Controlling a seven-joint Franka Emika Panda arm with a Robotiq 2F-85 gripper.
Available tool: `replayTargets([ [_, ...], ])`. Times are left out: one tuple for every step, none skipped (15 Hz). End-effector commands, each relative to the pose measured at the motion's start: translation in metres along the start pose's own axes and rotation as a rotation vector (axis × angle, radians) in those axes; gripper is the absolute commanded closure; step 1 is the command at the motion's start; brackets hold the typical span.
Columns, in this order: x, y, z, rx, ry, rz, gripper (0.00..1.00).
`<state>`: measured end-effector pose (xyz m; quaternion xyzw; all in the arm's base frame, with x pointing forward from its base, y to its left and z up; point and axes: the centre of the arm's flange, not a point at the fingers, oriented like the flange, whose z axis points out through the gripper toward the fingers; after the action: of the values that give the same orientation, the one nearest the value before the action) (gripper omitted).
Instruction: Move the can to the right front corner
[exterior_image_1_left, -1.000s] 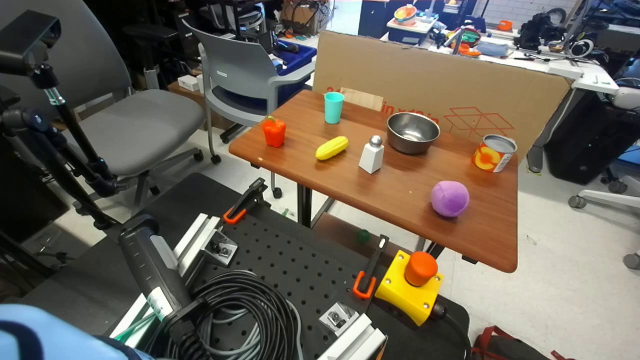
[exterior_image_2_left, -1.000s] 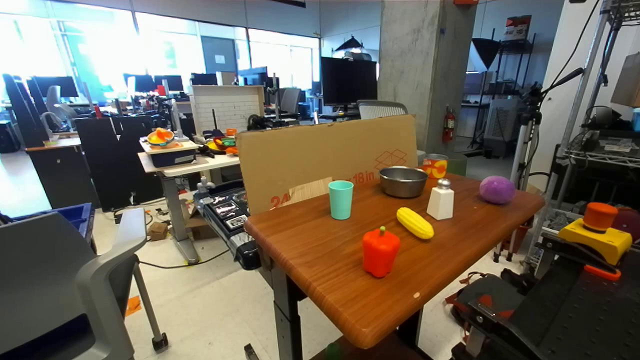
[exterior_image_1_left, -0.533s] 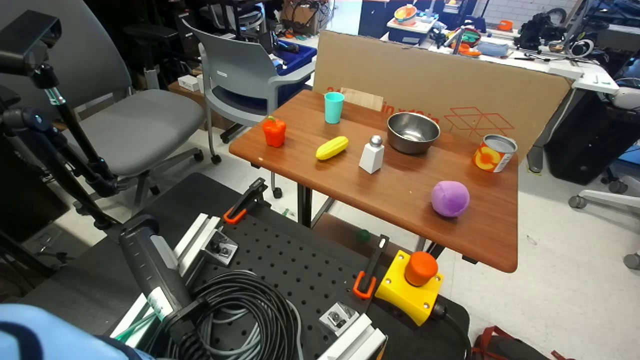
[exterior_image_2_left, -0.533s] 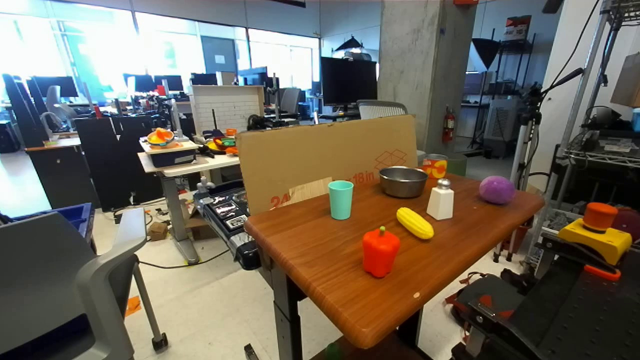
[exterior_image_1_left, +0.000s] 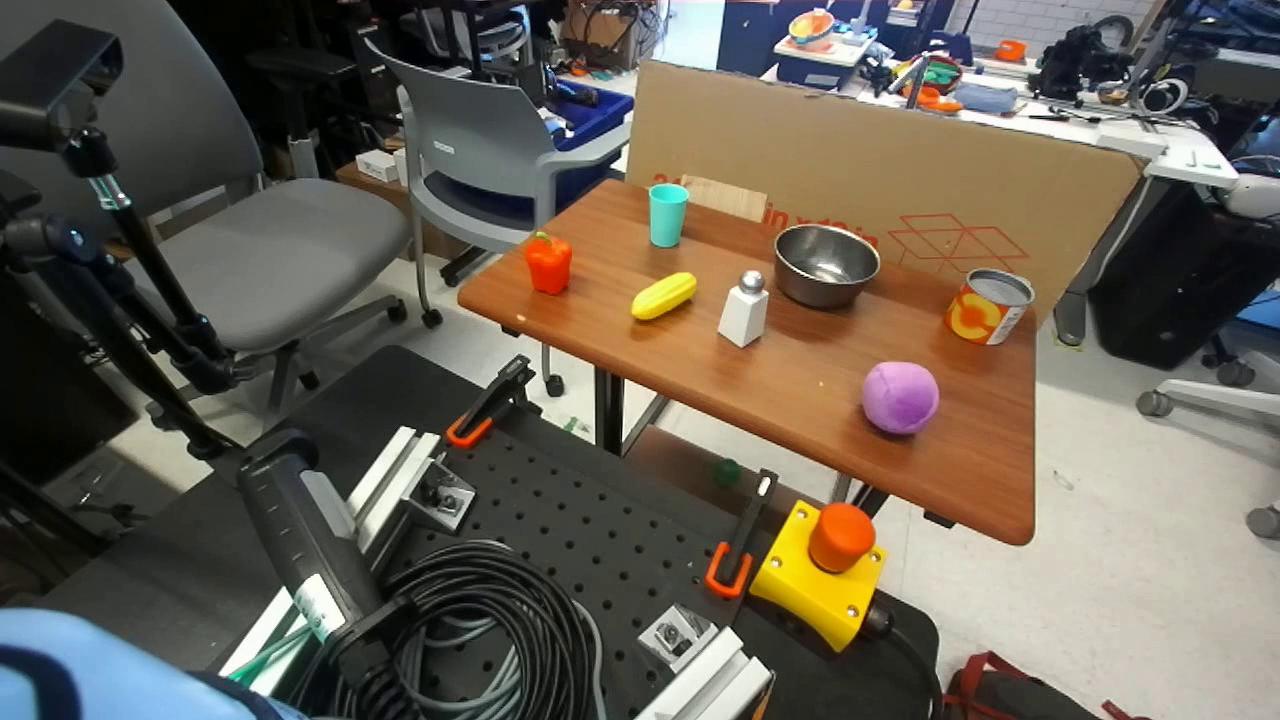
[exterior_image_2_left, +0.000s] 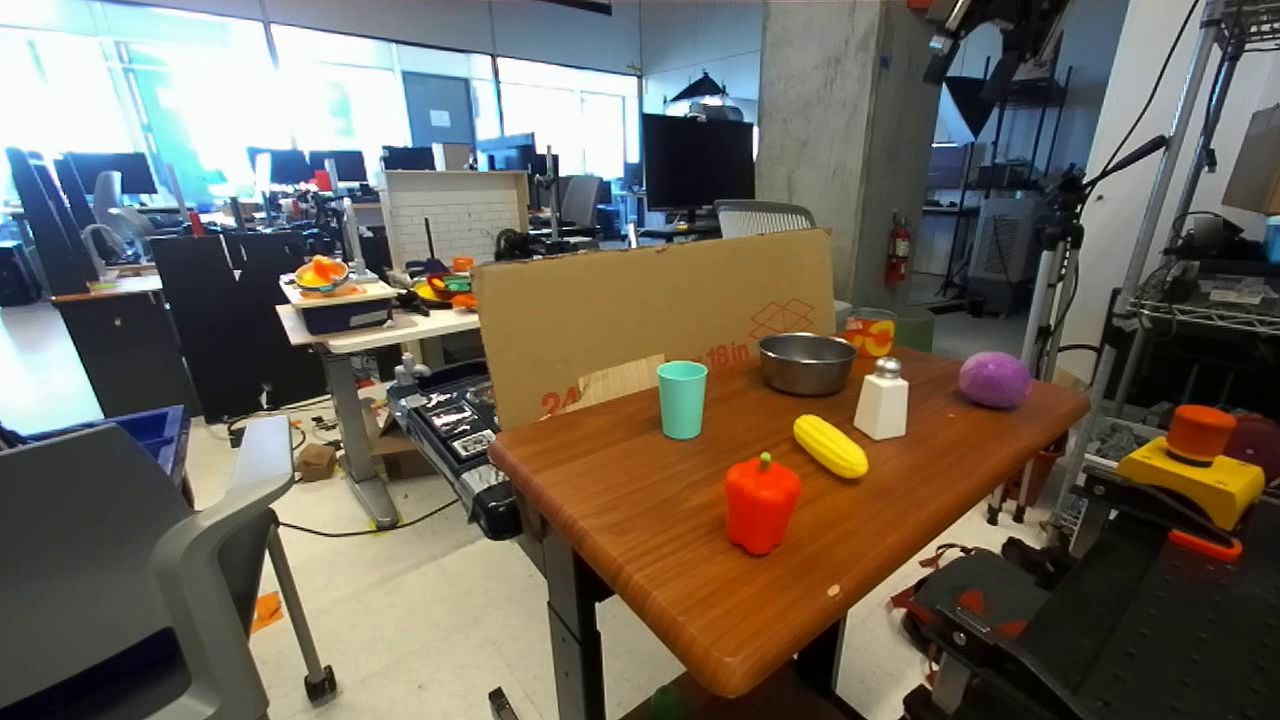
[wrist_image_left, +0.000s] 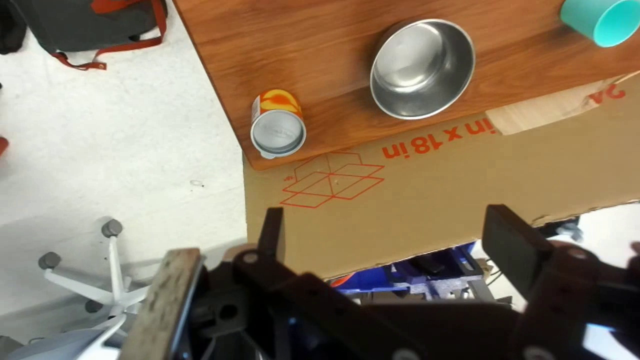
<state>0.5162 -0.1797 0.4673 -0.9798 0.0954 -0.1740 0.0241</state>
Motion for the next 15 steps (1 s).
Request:
replayTargets([
  [0.071,0.02,0.047,-0.053,-0.016,0.078,0.0],
  [0.083,0.025,0.059,-0.072,-0.026,0.097,0.0],
  [0.094,0.03,0.071,-0.096,-0.037,0.109,0.0],
  [0.104,0.035,0.082,-0.113,-0.042,0.121,0.0],
  [0.113,0.041,0.097,-0.138,-0.053,0.129,0.0],
  [0.12,0.045,0.107,-0.157,-0.059,0.135,0.0],
  [0.127,0.05,0.121,-0.185,-0.07,0.149,0.0],
  [0.133,0.054,0.133,-0.21,-0.083,0.153,0.0],
  [0.138,0.057,0.146,-0.235,-0.098,0.159,0.0],
  [0.142,0.058,0.158,-0.256,-0.115,0.162,0.0],
  [0.144,0.058,0.17,-0.279,-0.133,0.157,0.0],
  [0.145,0.058,0.18,-0.292,-0.146,0.153,0.0],
  [0.146,0.056,0.191,-0.307,-0.158,0.146,0.0],
  [0.146,0.055,0.201,-0.321,-0.17,0.139,0.0],
  [0.146,0.054,0.212,-0.334,-0.182,0.13,0.0],
])
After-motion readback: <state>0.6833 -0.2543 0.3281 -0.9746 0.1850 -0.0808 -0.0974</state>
